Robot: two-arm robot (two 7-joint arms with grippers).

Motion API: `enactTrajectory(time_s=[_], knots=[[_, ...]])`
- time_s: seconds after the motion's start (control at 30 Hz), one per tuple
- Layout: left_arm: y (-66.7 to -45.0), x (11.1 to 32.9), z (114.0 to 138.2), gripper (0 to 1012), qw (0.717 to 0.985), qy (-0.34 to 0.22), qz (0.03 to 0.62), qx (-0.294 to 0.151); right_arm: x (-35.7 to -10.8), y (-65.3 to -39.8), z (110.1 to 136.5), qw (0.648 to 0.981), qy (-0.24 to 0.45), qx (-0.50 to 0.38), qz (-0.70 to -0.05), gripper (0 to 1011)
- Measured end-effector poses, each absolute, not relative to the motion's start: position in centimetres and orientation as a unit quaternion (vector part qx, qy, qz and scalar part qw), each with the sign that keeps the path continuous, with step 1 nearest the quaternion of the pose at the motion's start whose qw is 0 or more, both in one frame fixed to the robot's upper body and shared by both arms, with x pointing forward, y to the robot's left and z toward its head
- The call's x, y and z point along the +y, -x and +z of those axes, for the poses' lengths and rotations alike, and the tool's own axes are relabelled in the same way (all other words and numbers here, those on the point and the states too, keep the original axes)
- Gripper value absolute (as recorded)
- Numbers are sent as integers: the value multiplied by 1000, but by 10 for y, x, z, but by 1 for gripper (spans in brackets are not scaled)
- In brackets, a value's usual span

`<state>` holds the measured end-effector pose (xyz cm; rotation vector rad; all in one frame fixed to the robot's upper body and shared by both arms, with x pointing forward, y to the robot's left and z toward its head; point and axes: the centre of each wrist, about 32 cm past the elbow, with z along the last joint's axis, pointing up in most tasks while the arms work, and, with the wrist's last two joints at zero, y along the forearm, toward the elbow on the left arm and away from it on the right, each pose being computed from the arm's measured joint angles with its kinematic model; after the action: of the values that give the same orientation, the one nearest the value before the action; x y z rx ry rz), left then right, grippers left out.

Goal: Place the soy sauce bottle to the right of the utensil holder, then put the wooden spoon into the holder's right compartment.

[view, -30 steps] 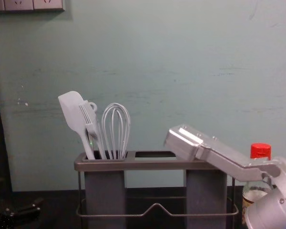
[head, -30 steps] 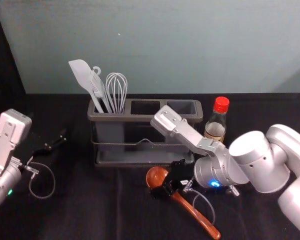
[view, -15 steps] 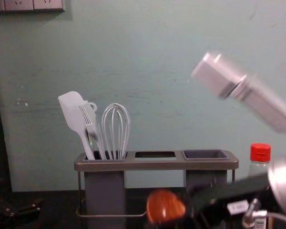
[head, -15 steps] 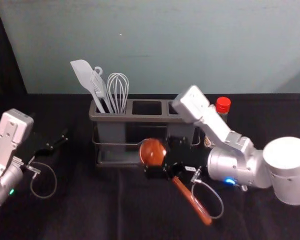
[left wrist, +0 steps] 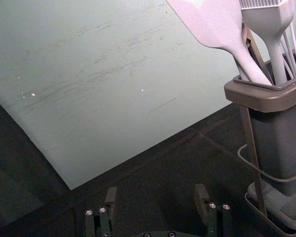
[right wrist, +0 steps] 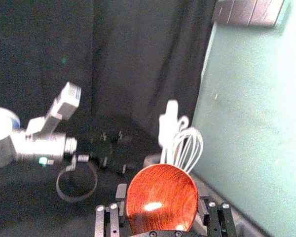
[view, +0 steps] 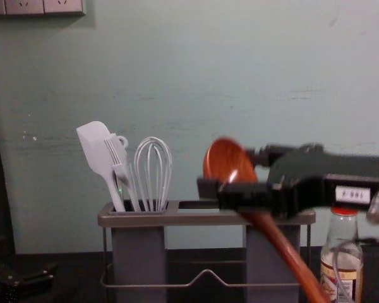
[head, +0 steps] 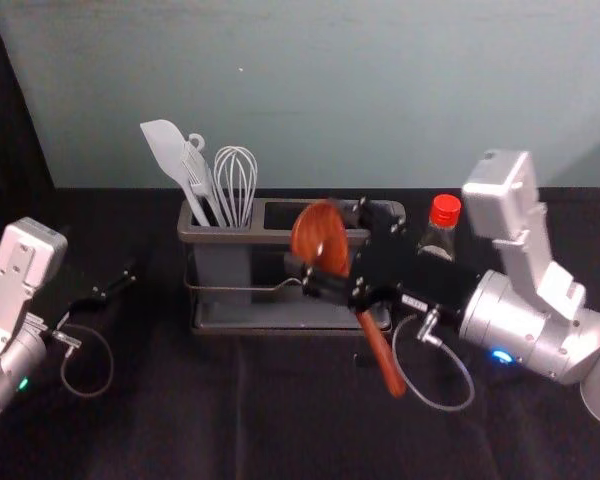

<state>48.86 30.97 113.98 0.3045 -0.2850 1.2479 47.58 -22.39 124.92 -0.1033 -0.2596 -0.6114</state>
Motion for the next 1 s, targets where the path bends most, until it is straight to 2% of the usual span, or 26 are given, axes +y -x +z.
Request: enactTrajectory(time_s=[0.37,1.0], knots=[[-489,310,1140,1011,791,-141,580,-132,-229,-488,1248,932,-38,-157,-325,837],[-489,310,1140,1012,791,-141,580,-132,-228,-541,1276,916,-86,-213,-328,837]])
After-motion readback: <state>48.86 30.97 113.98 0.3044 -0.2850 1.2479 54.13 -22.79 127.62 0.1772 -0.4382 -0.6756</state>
